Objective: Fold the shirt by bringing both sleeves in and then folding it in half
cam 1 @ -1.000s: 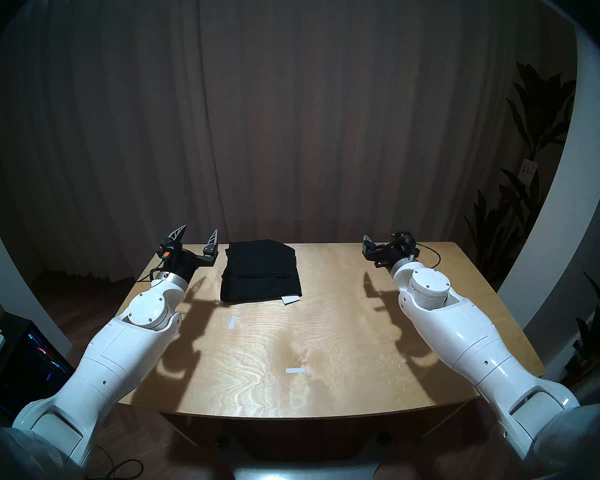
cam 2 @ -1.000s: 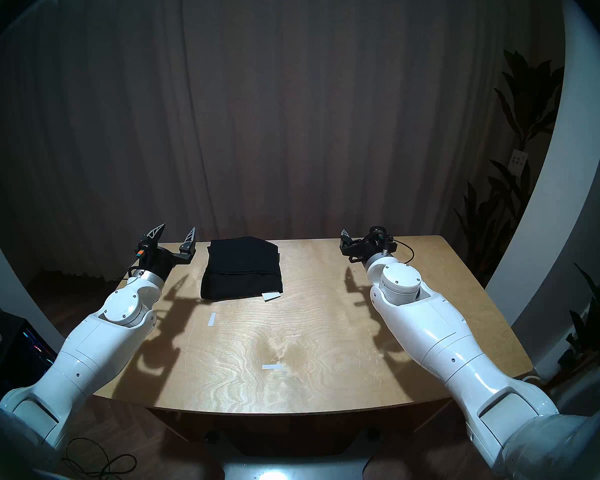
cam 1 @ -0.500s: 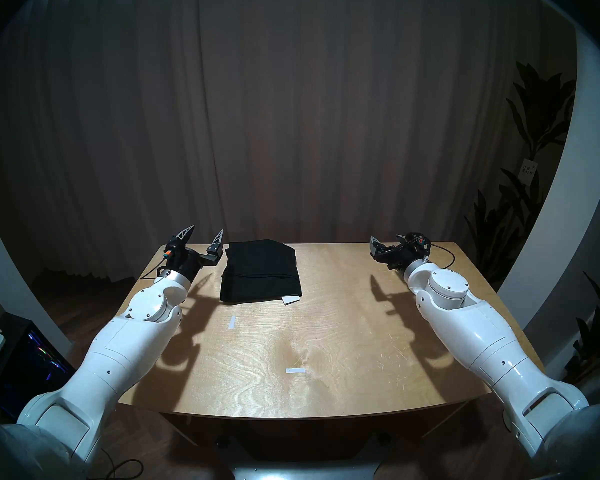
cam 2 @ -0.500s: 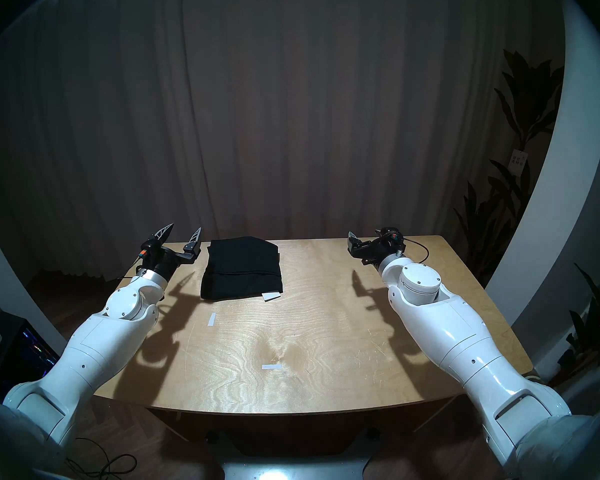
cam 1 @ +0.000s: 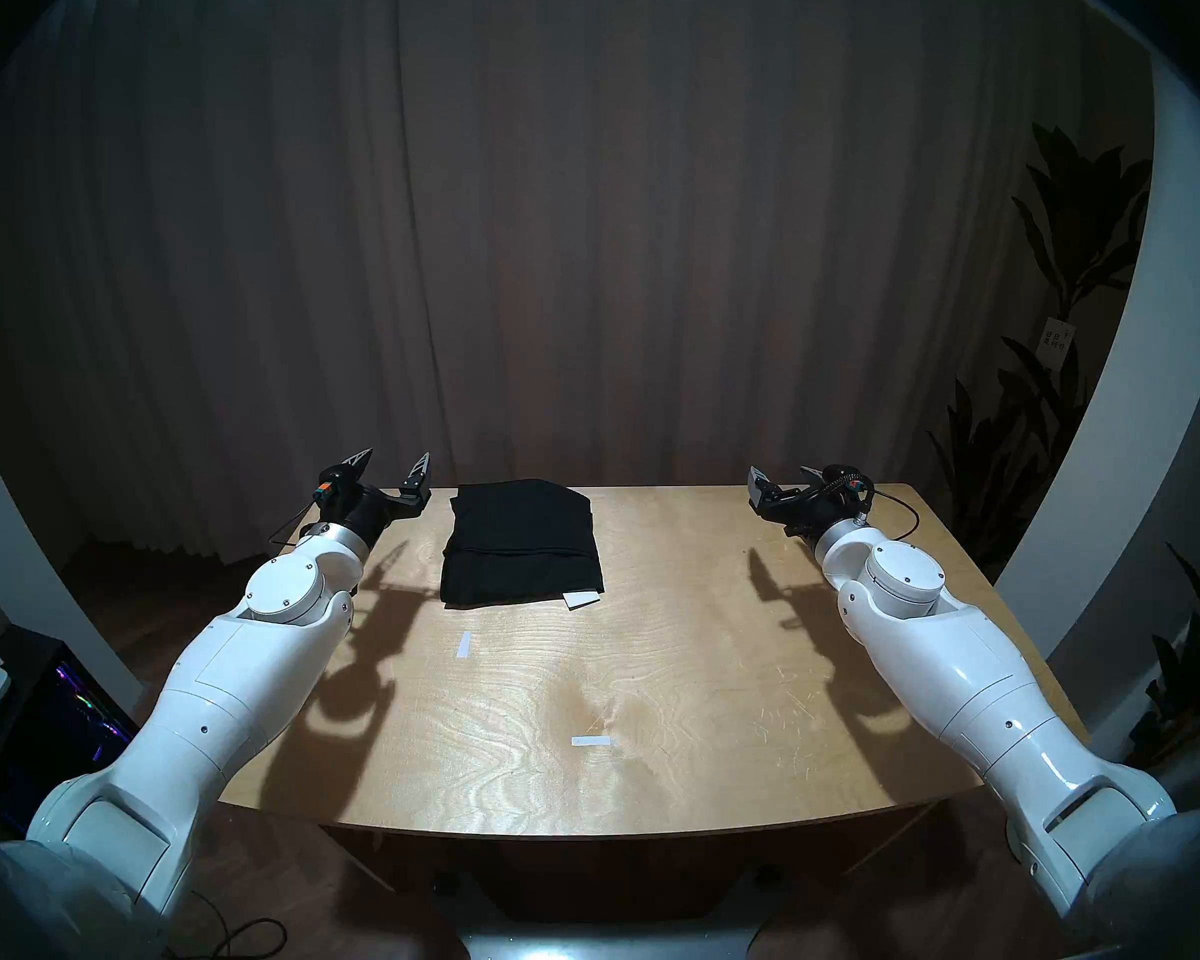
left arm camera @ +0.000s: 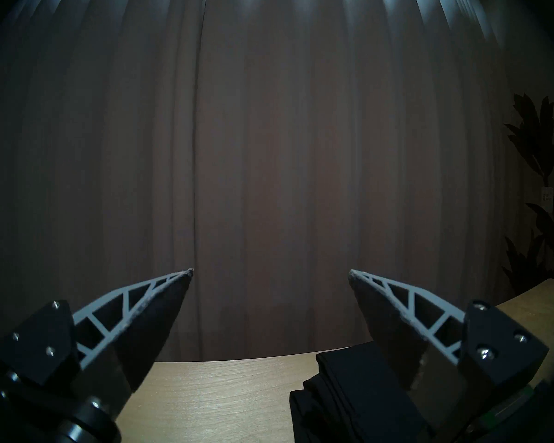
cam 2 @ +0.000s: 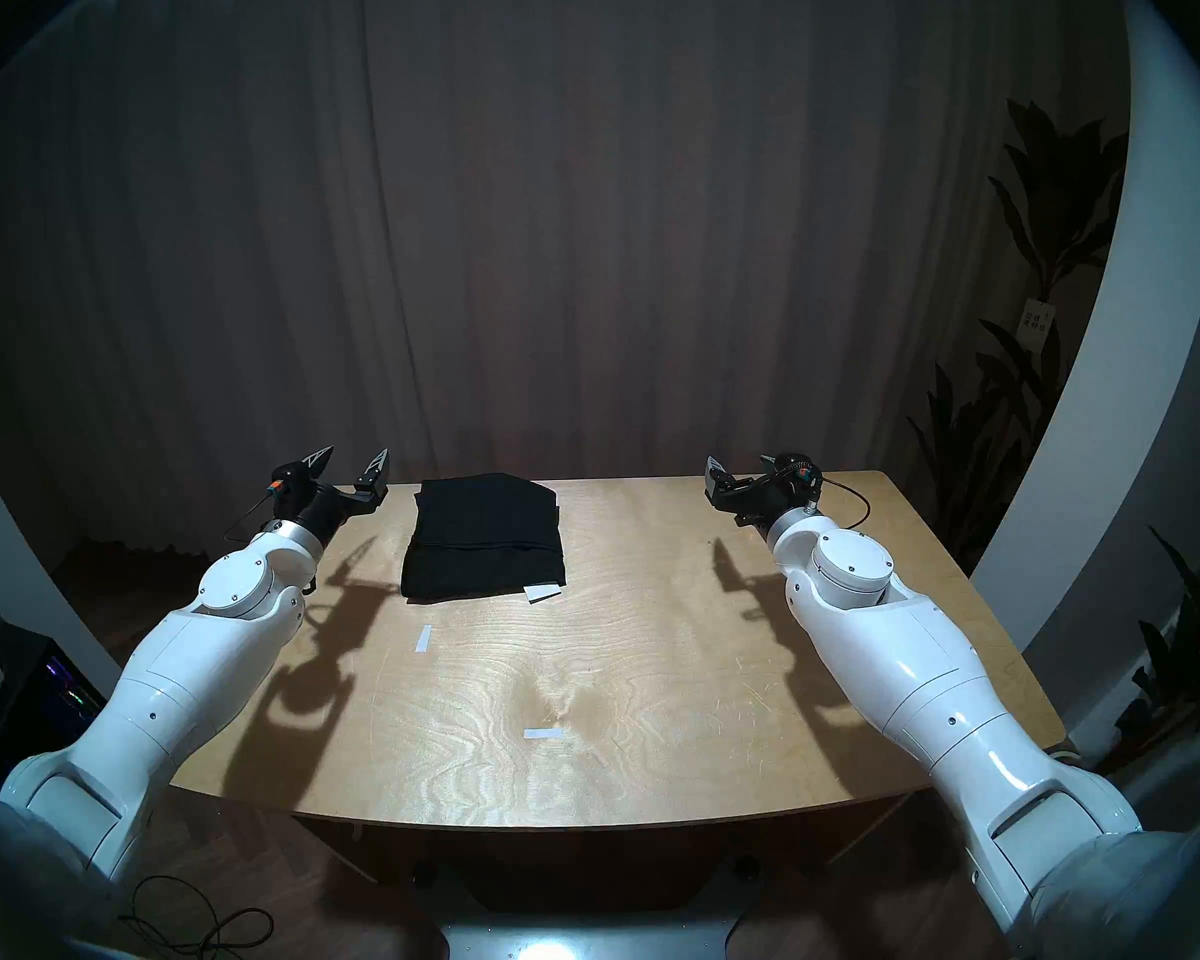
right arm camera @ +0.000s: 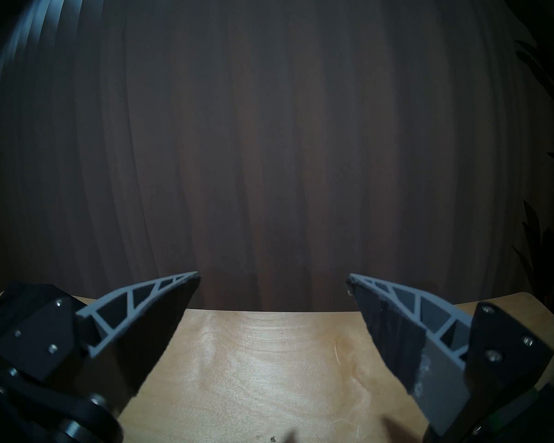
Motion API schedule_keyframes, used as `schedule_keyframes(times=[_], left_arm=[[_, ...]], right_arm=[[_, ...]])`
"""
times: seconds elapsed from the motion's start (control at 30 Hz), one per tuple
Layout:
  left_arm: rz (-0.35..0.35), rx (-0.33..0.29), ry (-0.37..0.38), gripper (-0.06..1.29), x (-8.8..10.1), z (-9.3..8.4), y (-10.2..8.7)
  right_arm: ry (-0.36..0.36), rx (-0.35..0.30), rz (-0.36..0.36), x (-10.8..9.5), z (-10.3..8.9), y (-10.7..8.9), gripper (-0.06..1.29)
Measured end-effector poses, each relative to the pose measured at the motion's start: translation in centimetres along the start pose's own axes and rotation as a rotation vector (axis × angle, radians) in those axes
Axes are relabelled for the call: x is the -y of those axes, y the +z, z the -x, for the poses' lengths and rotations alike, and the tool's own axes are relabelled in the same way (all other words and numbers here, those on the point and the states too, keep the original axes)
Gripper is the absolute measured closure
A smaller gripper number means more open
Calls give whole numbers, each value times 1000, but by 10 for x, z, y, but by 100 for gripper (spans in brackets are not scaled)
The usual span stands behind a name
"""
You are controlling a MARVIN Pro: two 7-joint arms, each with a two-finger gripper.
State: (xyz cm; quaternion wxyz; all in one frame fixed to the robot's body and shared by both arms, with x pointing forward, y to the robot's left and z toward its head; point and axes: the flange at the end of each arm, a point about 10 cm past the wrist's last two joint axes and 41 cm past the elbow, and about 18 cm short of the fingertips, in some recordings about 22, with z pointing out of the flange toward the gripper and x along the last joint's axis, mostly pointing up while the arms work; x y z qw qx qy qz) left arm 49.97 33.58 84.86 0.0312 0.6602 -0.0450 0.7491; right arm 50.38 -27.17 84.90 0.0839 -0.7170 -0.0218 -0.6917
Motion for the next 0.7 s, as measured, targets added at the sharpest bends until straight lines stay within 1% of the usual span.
schedule_keyframes(times=[0.1, 0.27, 0.7], left_arm=[[-16, -4, 26, 0, 0, 0, -1], [-28, -5, 47, 0, 0, 0, -2], [-39, -6, 63, 0, -1, 0, -3]], right_arm=[[3, -16, 24, 0, 0, 1, -1], [22, -36, 55, 2, -1, 2, -1], [42, -48, 74, 5, 0, 2, -1]])
